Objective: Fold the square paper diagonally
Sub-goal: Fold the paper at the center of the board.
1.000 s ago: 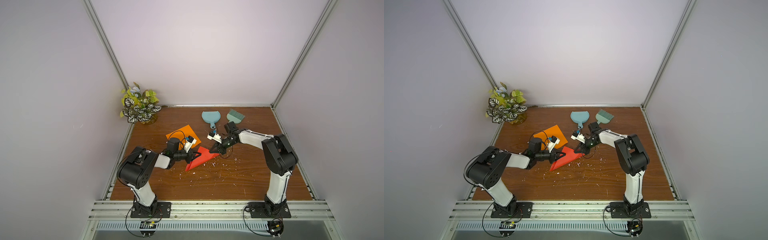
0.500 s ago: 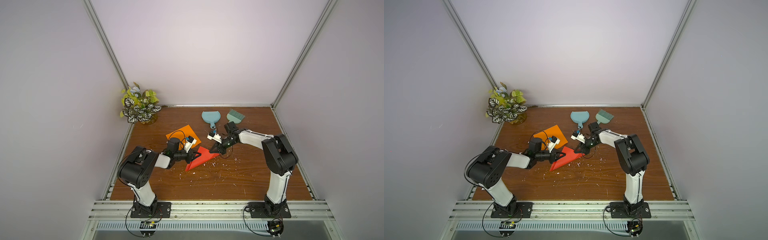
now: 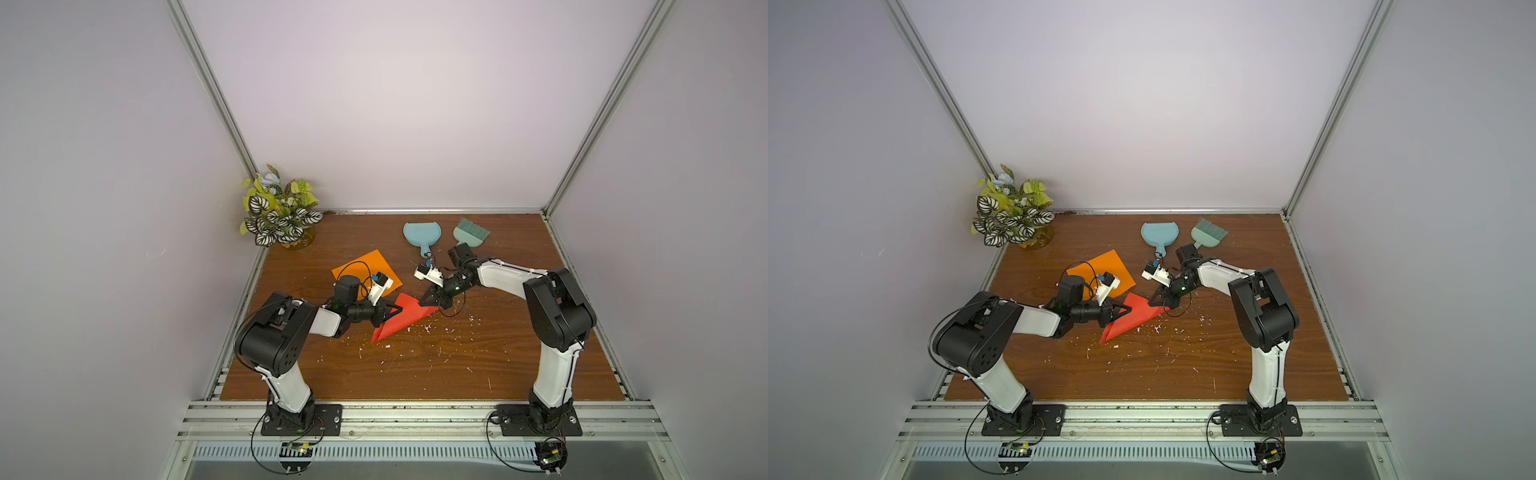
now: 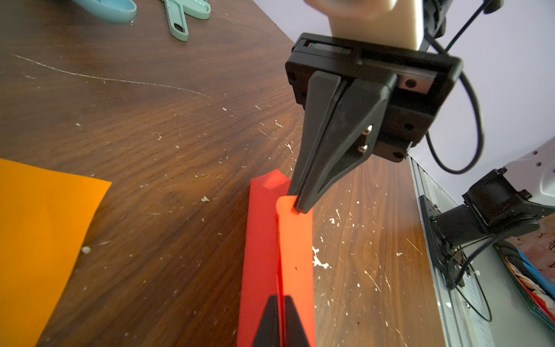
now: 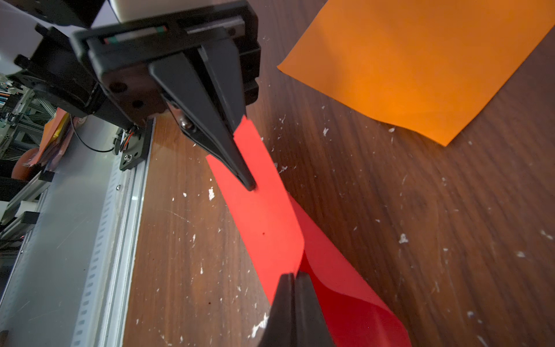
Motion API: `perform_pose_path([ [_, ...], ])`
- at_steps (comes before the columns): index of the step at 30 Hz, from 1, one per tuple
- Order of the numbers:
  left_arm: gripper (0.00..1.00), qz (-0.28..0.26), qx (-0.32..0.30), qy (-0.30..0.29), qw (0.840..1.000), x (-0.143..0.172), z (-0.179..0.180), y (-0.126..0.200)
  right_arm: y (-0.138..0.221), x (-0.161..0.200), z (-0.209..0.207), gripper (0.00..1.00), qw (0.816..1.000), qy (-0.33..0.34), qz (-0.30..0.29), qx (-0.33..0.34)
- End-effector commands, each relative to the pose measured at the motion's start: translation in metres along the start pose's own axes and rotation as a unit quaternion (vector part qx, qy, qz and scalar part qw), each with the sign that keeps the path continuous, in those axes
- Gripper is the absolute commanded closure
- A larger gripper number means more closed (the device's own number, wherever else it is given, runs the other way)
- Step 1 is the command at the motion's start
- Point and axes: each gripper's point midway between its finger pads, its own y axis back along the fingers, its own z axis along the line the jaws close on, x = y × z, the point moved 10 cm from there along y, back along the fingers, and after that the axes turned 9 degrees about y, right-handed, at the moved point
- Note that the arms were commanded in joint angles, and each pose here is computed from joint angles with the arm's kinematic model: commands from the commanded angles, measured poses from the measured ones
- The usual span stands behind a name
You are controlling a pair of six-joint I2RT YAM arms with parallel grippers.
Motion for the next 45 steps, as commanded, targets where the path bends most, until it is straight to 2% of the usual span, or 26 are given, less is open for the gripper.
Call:
perform_pose_path([
  [1,0.92,-0.001,0.000,-0.004,1.000,-0.0054,0.0017,-0.0011,-0.0011,-0.0061,0.0008,1.00,1.000,0.012,-0.008,-0.008],
  [45,0.92,0.007,-0.005,-0.002,1.000,-0.0067,0.0042,-0.0043,-0.0046,-0.0097,0.0051,1.00,1.000,0.026,-0.008,-0.017],
])
